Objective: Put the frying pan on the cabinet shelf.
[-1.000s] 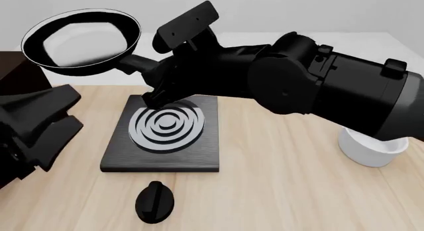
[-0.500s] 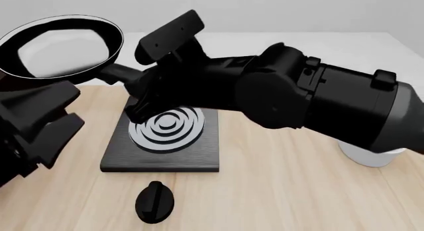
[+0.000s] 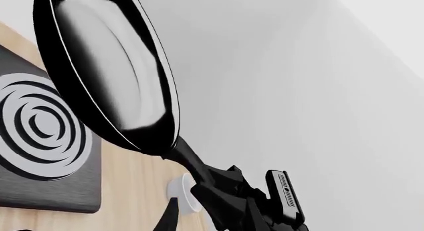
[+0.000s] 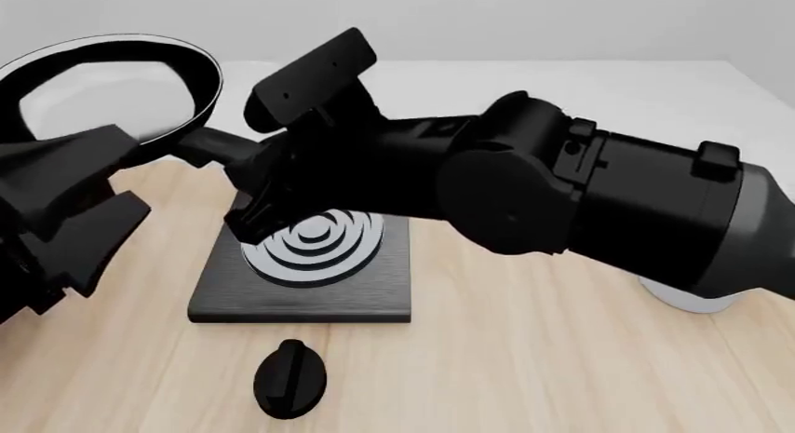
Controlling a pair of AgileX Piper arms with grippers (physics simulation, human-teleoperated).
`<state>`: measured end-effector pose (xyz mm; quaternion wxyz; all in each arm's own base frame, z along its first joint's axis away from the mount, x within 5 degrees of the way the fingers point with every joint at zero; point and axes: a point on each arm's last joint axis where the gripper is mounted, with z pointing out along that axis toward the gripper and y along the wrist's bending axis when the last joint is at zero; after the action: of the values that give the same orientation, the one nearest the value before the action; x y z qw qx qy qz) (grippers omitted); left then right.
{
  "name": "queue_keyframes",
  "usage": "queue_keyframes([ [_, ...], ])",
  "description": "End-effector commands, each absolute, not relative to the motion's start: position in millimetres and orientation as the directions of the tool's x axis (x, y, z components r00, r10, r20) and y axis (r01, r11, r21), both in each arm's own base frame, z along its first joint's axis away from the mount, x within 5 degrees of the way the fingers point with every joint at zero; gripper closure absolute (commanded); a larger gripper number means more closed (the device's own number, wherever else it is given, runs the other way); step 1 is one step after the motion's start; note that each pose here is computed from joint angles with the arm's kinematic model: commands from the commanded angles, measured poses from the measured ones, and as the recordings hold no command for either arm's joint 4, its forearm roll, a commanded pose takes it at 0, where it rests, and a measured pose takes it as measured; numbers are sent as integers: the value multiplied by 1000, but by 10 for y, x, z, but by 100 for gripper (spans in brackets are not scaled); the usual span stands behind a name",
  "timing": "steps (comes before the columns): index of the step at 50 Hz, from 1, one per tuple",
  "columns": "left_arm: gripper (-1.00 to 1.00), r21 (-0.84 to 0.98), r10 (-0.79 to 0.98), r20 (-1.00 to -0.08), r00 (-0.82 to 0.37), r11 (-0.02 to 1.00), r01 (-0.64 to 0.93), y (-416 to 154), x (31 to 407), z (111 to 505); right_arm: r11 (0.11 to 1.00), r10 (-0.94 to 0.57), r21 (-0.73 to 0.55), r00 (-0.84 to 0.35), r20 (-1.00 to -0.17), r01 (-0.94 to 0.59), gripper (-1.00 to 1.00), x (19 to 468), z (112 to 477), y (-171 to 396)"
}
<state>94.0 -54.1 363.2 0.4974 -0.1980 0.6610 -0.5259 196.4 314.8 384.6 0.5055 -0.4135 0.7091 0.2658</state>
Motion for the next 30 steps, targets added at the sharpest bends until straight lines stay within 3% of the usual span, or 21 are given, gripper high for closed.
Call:
queue_keyframes([
  [1, -100, -889, -792, -455, -407, 378, 258, -534, 977, 3661, 519, -267, -26, -133, -954, -854, 100, 1923, 3998, 3108],
  [30, -100, -888, -797, -460, -393, 407, 213, -592, 1185, 3533, 526, -251, -16, -137, -958, -850, 100, 1916, 4045, 3062],
])
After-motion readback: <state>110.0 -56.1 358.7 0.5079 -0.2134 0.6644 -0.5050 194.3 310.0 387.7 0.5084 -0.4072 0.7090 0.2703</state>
